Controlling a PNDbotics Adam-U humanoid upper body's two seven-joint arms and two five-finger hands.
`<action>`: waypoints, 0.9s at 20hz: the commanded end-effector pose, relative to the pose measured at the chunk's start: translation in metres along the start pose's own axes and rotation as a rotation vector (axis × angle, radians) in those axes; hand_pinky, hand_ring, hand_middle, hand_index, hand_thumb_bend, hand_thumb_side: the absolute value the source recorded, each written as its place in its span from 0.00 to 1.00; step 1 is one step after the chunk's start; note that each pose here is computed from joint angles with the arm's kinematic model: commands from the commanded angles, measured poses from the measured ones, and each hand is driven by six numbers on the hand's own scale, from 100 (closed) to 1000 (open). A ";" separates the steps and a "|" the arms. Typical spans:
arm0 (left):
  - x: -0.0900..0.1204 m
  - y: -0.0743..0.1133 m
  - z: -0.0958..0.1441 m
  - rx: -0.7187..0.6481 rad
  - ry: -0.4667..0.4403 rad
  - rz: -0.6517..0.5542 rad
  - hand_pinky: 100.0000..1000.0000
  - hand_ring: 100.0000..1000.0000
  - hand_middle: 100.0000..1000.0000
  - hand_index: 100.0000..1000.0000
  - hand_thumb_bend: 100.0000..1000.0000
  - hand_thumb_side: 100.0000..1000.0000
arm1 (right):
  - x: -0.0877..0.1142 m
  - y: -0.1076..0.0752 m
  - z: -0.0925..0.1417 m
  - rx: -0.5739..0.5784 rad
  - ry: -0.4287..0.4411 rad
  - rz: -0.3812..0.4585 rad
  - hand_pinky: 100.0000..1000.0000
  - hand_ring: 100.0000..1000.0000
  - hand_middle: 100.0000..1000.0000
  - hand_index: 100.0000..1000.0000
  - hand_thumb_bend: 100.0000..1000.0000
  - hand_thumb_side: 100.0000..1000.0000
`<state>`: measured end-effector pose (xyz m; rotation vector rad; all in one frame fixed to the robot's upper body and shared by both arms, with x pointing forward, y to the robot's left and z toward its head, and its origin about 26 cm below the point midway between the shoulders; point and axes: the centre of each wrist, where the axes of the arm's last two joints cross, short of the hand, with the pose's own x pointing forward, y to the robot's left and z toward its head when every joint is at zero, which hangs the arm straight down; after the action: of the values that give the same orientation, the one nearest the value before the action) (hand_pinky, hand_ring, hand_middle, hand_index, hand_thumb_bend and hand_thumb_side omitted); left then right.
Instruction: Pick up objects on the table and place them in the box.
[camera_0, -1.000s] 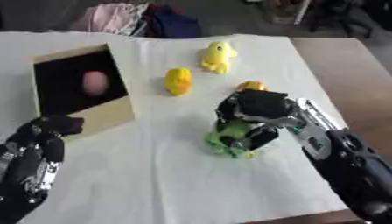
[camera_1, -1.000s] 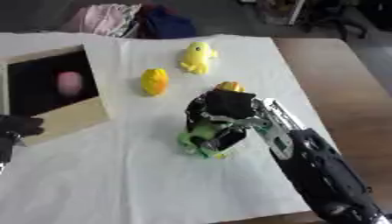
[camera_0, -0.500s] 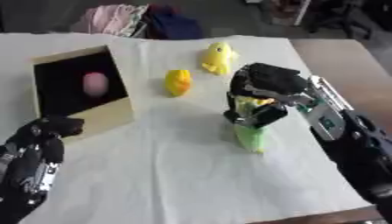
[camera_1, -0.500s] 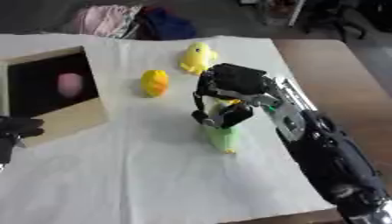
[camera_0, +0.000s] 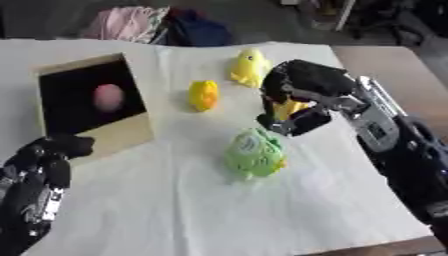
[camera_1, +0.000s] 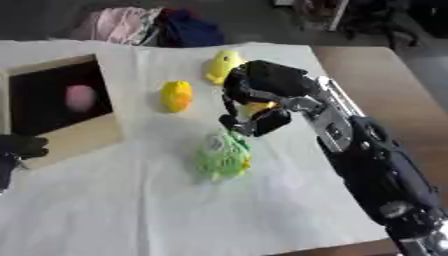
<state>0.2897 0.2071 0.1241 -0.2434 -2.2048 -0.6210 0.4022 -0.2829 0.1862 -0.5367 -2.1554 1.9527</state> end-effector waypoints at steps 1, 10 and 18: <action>0.005 0.002 -0.004 -0.003 -0.024 -0.009 0.77 0.77 0.62 0.69 0.00 0.50 | -0.003 -0.009 0.009 0.136 -0.046 0.034 0.43 0.53 0.54 0.76 0.00 0.18; 0.006 0.003 -0.003 -0.003 -0.023 -0.015 0.77 0.77 0.62 0.69 0.00 0.49 | 0.005 0.015 0.006 0.504 -0.076 -0.014 0.75 0.85 0.95 1.00 0.00 0.70; 0.006 0.003 -0.002 -0.005 -0.021 -0.019 0.77 0.77 0.62 0.69 0.00 0.49 | 0.012 0.014 0.014 0.562 -0.121 -0.056 0.75 0.86 0.98 1.00 0.00 0.80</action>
<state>0.2896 0.2072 0.1239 -0.2419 -2.2040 -0.6216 0.3905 -0.2833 0.1533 -0.3658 -1.7312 1.9261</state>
